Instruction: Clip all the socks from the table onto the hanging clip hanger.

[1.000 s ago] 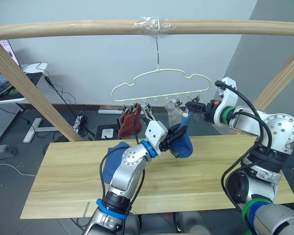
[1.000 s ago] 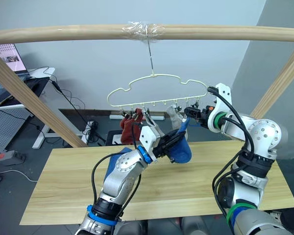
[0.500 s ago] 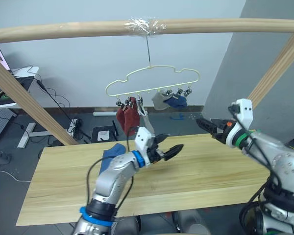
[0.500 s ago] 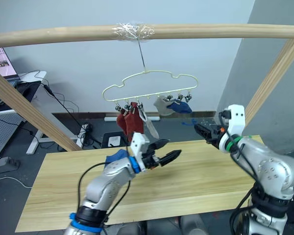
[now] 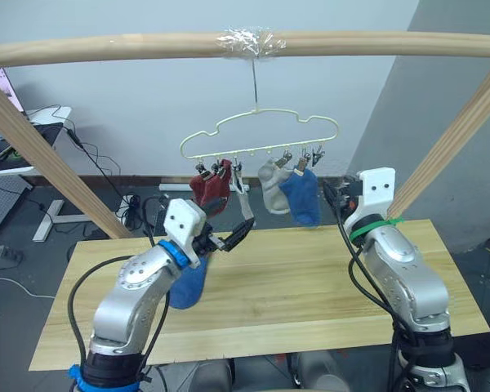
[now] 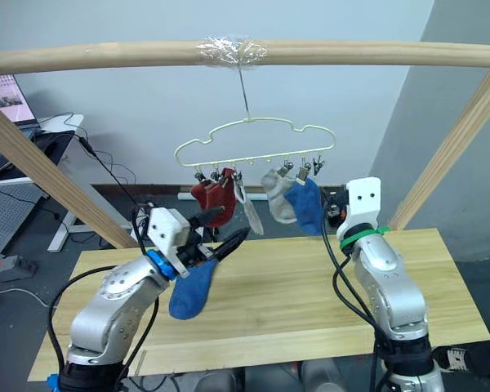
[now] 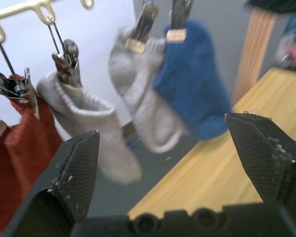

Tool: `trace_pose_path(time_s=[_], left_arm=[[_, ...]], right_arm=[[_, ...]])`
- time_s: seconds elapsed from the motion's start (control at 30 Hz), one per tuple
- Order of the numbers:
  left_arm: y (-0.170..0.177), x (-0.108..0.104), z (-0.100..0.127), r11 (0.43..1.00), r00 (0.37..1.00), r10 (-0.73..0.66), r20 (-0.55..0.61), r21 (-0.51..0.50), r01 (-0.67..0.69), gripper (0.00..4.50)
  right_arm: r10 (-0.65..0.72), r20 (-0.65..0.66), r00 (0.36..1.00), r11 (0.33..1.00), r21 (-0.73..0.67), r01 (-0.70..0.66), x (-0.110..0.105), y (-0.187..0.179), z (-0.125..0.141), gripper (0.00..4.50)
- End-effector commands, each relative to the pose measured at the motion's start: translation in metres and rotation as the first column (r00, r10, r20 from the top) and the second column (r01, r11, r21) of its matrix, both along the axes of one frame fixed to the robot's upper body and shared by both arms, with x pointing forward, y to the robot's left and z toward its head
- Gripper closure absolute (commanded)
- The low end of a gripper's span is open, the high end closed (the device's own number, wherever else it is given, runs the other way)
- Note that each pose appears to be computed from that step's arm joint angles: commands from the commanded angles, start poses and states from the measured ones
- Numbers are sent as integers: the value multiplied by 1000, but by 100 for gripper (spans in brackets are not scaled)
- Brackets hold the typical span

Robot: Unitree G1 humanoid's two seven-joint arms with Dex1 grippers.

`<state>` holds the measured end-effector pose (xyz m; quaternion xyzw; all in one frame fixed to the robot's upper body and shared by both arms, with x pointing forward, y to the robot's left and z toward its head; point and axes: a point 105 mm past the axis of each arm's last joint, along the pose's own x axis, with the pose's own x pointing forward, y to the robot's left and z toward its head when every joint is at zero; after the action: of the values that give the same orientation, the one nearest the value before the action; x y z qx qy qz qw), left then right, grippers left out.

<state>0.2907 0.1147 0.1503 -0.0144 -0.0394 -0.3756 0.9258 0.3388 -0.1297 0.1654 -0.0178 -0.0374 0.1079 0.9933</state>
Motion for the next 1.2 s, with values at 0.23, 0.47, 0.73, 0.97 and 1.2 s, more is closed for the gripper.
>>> trace_pose_path(time_s=[0.23, 0.47, 0.73, 0.97, 1.2], left_arm=[[-18, -25, 27, 985, 983, -168, 74, -26, 170, 0], [-18, -26, 27, 986, 984, -162, 79, -19, 164, 0], [-16, -26, 23, 990, 987, -143, 74, 0, 143, 0], [-16, -25, 24, 990, 987, -140, 75, 1, 140, 0], [-17, -24, 24, 990, 987, -142, 76, 4, 142, 0]], right_arm=[[-75, 128, 989, 997, 23, 73, 27, 7, 26, 219], [-113, 121, 986, 993, 40, 109, 39, 10, 25, 219], [-129, 110, 986, 991, 35, 126, 47, 10, 23, 219], [-165, 114, 980, 986, 20, 164, 55, 4, 24, 219], [-153, 125, 980, 988, 48, 149, 61, 12, 30, 219]])
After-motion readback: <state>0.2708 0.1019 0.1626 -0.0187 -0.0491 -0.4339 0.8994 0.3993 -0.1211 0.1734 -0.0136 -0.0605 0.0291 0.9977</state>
